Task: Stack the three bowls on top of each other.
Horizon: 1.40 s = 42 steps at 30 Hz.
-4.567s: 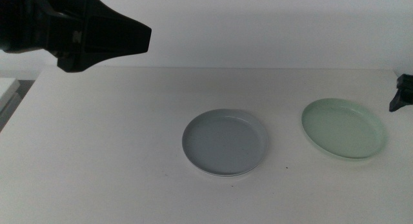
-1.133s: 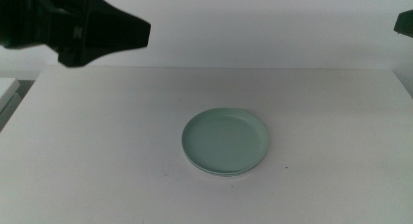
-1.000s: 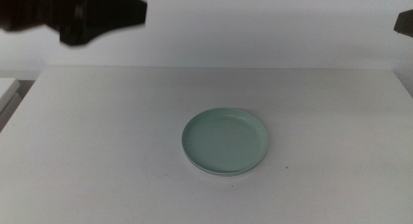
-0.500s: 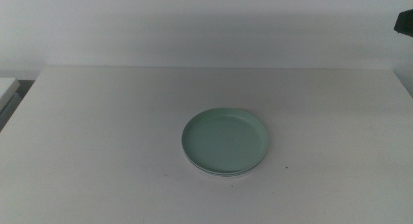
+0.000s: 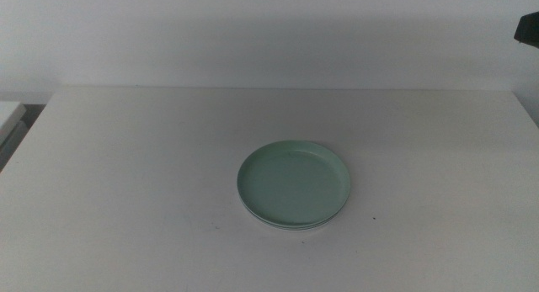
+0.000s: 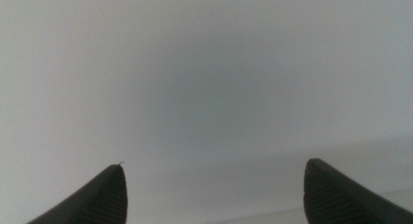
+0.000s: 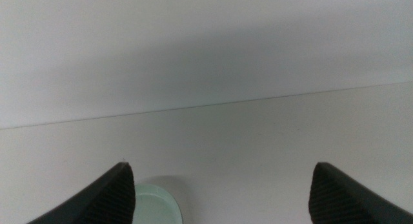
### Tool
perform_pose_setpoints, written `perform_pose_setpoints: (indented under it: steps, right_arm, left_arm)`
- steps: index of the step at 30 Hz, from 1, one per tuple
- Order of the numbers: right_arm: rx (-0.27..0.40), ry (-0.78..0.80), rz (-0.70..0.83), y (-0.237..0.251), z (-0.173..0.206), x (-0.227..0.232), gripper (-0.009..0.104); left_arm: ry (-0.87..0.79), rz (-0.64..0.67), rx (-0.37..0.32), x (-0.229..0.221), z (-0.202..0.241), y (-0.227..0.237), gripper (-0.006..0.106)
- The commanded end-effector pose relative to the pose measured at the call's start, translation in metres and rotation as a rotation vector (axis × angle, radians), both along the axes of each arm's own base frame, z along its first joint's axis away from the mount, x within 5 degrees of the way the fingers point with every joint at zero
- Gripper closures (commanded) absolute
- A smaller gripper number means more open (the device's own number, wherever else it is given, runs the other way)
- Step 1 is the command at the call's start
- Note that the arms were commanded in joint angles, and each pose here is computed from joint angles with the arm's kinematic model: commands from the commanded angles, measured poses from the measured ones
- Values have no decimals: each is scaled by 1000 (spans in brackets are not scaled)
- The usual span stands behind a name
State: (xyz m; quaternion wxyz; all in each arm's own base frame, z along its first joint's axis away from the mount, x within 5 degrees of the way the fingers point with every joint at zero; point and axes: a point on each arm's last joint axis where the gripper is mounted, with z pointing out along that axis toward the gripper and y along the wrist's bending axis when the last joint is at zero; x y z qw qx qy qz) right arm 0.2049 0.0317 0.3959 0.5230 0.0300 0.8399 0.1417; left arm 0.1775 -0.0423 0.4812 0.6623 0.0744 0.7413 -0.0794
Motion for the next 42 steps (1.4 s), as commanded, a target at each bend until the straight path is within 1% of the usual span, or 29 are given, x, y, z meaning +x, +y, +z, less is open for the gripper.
perform_pose_setpoints:
  steps: [1, 4, 8, 11, 13, 16, 17, 20, 23, 25, 27, 30, 32, 33, 36, 39, 41, 42]
  right_arm:
    - [0, -13, -6, -1, 1, -1, 2]
    - [0, -13, -6, -1, 1, -1, 2]
    - [-3, -27, -10, -2, 0, -3, 2]
    - [-43, -133, -36, -7, -4, -19, 2]
    - [-95, -206, -53, -12, -18, -34, 2]
    - [-155, -302, -64, -17, -46, -60, 2]
    - [-167, -307, -63, -18, -60, -71, 2]
    - [-195, -291, -58, -22, -101, -101, 2]
    - [-205, -270, -57, -24, -142, -120, 2]
    - [-205, -277, -69, -26, -160, -130, 2]
    - [-207, -294, -101, -28, -177, -138, 2]
    - [-209, -326, -151, -32, -194, -146, 2]
    - [-210, -330, -171, -33, -201, -149, 2]
    - [-209, -330, -173, -33, -201, -149, 2]
    - [-217, -303, -170, -33, -204, -149, 2]
    - [-215, -303, -170, -33, -204, -149, 2]
    - [-197, -299, -171, -32, -204, -149, 2]
    - [-175, -298, -173, -32, -204, -149, 2]
  left_arm:
    - [-66, -7, -29, -17, 2, 3, 7]
    - [-74, -7, -26, -34, -16, 8, 7]
    - [-44, -9, -18, -53, -57, 13, 7]
    - [-43, -21, -55, -70, -89, 16, 7]
    - [-18, -27, -77, -79, -113, 17, 7]
    - [20, -27, -79, -88, -156, 19, 7]
    - [23, -26, -80, -93, -170, 20, 7]
    - [54, -31, -113, -107, -210, 23, 7]
    - [50, -15, -123, -118, -241, 26, 7]
    - [32, 6, -127, -123, -257, 29, 7]
    - [37, 35, -160, -125, -274, 31, 7]
    - [42, 95, -205, -122, -286, 33, 7]
    - [22, 130, -208, -122, -285, 35, 7]
    - [39, 143, -198, -122, -287, 36, 7]
    - [14, 155, -174, -122, -285, 37, 7]
    - [8, 155, -171, -122, -284, 37, 7]
    - [8, 156, -166, -122, -284, 37, 7]
    - [7, 156, -161, -122, -284, 37, 7]
